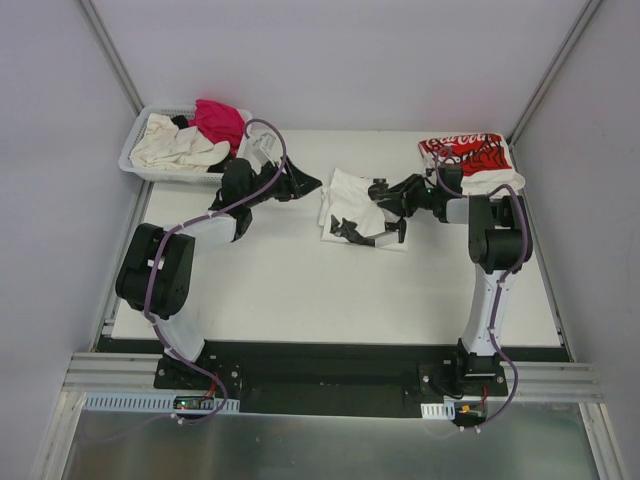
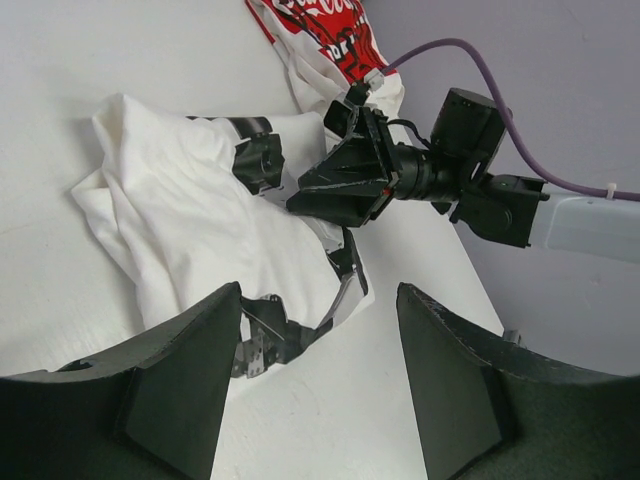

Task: Fold and stack the t-shirts
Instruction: Smooth out wrinkles on the folded tshirt

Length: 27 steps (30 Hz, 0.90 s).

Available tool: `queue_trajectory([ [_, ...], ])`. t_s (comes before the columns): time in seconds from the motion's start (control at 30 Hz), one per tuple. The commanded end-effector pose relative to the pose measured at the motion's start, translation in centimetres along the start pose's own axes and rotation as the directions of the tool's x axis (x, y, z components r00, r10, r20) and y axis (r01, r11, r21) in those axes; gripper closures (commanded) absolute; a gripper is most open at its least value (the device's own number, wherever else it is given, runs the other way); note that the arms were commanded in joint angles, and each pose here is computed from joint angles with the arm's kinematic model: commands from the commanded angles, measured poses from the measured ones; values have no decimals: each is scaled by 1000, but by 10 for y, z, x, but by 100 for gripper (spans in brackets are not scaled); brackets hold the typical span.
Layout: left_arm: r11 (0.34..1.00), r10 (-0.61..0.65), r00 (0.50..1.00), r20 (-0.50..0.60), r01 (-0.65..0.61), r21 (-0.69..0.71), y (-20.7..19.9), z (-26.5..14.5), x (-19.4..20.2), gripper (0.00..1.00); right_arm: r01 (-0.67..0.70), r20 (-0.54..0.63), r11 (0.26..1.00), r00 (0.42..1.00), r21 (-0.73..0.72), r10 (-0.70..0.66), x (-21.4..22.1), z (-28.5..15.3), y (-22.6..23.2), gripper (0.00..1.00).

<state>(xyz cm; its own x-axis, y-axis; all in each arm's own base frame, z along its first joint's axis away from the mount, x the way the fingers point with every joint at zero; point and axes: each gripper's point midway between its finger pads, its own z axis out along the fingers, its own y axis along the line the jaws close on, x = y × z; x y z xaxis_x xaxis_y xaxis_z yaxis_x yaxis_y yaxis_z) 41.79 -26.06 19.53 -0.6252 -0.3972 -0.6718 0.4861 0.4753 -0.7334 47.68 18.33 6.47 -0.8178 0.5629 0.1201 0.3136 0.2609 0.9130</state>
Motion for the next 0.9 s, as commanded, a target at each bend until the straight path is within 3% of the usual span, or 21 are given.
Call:
queue_trajectory([
  [0.0, 995, 55, 997, 59, -60, 85, -31, -7, -25, 37, 24, 24, 997, 999, -78, -22, -11, -1, 9, 62],
  [0.2, 993, 53, 996, 71, -60, 106, -42, -9, -33, 37, -114, 36, 976, 992, -186, 122, -24, 5, -2, 63],
  [0.4, 992, 53, 994, 91, -63, 108, -45, -12, -36, 37, -121, 75, 974, 988, -189, 137, -24, -2, -7, 62],
  [0.57, 987, 24, 996, 84, -37, 157, -47, -7, -34, 37, -82, 78, 971, 992, -224, 102, -25, -11, 17, 62],
  [0.73, 972, -63, 998, -13, 64, 225, -39, 8, -16, 37, 19, 84, 960, 996, -280, 5, -28, -29, 69, 60],
  [0.87, 947, -104, 993, -52, 115, 299, -41, 11, -10, 37, 104, 141, 964, 987, -243, -70, -37, -57, 80, 59],
])
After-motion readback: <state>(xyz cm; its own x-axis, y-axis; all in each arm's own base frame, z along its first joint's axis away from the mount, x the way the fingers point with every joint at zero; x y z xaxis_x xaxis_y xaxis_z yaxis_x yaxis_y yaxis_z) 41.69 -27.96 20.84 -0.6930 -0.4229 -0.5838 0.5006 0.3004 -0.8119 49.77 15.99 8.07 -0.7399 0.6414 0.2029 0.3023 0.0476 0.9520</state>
